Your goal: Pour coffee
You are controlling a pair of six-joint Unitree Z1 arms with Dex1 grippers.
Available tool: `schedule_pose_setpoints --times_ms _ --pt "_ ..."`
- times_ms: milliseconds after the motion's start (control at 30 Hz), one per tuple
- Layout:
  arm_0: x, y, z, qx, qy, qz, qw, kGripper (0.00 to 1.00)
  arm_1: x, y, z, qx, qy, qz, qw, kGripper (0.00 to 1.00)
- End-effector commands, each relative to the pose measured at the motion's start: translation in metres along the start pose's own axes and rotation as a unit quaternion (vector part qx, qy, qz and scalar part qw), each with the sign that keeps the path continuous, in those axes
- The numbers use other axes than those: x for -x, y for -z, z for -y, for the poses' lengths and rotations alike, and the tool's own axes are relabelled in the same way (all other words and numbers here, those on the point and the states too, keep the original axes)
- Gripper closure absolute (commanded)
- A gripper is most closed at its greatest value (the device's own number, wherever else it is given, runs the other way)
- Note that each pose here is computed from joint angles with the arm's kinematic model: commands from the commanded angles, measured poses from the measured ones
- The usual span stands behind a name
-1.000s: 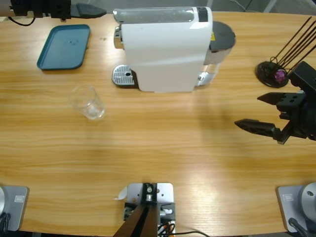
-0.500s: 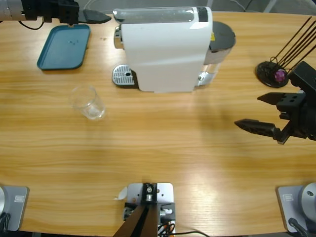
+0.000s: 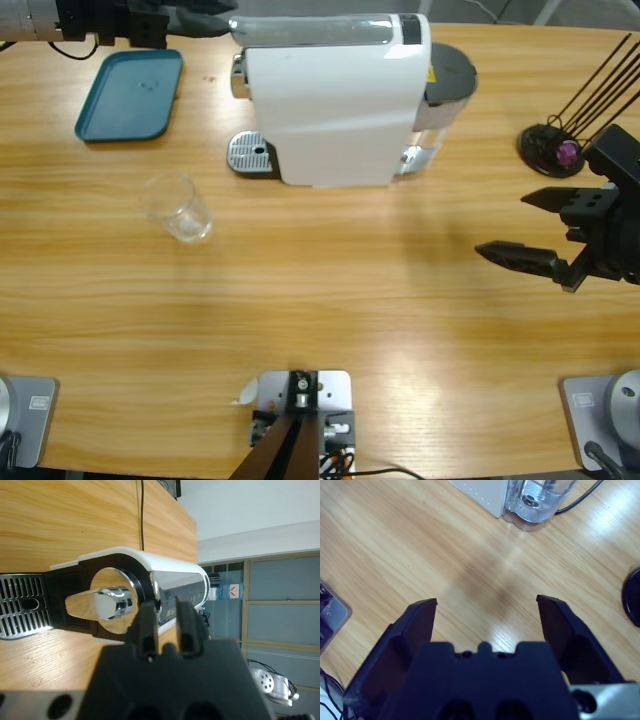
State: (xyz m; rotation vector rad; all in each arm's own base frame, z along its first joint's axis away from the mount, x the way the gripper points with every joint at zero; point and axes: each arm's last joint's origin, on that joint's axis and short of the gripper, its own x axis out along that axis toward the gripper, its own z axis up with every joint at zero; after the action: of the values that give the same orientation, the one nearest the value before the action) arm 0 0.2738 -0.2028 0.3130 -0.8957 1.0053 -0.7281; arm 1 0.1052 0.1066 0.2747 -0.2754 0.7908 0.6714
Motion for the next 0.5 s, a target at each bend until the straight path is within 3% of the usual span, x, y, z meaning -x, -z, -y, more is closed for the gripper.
schedule_pose_setpoints --times_ms 33,200,500 --pt "-0.019 0.000 -0.010 0.006 -0.008 -0.016 1.000 1.000 0.002 0.003 0.000 -0.003 0.000 0.006 1.000 0.151" --pt "-0.017 -0.001 -0.004 -0.002 0.000 -0.014 1.000 1.000 0.002 0.003 0.000 -0.003 0.000 0.006 1.000 0.151" --pt "-0.007 -0.004 0.032 -0.030 0.029 -0.007 0.999 1.000 0.003 0.003 0.000 -0.003 0.000 0.007 1.000 0.151"
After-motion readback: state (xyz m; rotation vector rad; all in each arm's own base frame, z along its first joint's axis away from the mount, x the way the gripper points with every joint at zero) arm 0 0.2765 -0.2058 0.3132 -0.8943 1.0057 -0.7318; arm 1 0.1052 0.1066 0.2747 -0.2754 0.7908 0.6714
